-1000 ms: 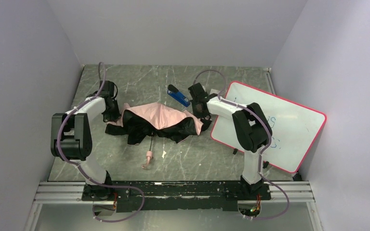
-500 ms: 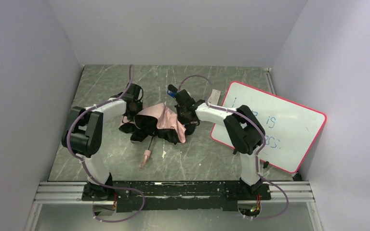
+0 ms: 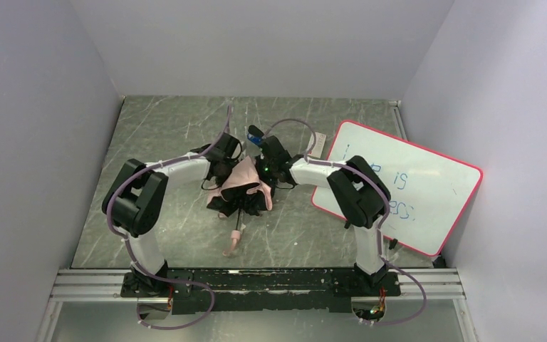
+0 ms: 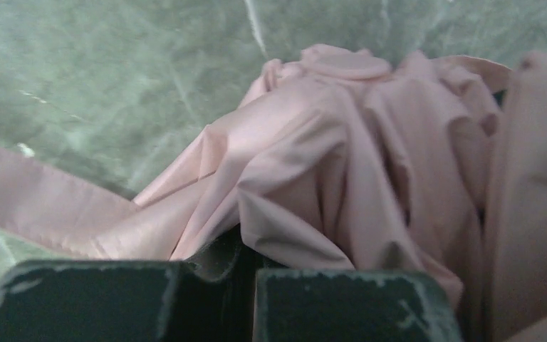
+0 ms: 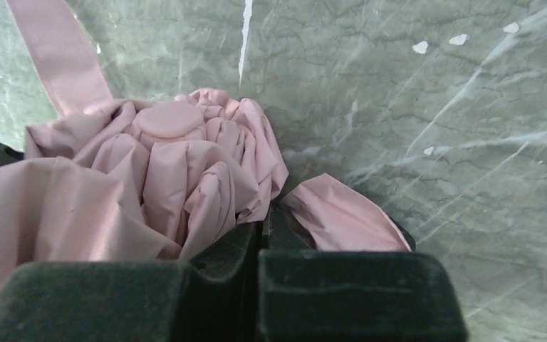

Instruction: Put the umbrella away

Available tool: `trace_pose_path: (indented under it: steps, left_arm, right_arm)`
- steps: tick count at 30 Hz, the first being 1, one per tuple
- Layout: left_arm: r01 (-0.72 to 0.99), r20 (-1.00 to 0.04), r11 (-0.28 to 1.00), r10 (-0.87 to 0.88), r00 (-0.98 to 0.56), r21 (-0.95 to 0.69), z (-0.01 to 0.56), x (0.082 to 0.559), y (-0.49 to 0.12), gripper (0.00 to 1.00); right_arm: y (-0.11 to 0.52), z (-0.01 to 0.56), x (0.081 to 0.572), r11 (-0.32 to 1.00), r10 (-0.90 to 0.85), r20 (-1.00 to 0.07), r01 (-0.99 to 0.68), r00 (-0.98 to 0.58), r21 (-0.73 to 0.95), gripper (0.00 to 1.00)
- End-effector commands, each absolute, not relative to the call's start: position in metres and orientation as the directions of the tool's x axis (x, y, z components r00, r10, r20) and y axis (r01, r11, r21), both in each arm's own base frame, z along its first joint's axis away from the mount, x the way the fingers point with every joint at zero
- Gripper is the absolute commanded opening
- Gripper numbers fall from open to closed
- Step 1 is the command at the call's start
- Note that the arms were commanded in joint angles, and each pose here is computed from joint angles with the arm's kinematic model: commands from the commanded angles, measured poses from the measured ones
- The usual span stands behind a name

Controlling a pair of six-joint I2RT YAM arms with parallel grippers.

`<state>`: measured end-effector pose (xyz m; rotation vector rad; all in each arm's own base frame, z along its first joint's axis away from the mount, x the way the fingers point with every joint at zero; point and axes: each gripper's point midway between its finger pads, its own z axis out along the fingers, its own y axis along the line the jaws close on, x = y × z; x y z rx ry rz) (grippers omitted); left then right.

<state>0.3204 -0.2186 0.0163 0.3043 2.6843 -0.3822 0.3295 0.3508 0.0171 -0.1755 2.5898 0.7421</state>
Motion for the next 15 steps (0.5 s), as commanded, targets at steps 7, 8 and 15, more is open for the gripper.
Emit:
trace_pose_path:
  steps: [7,8,15]
  left_arm:
    - [0.383,-0.503,0.861,0.182,-0.845,-0.333,0.052,0.325,-0.275,0.05]
    - [0.388,-0.513,0.860,0.181,-0.839,-0.332,0.056,0.331,-0.275,0.05]
    - [0.496,-0.558,0.769,0.224,-0.799,-0.403,0.074,0.355,-0.318,0.05]
  right_arm:
    - [0.361,0.046,0.284,0.818,0.025,-0.473,-0.254,-0.881,0.516,0.01]
    - [0.354,0.042,0.278,0.831,0.021,-0.473,-0.248,-0.881,0.498,0.01]
    - [0.365,0.049,0.239,0.769,0.014,-0.463,-0.287,-0.886,0.571,0.05]
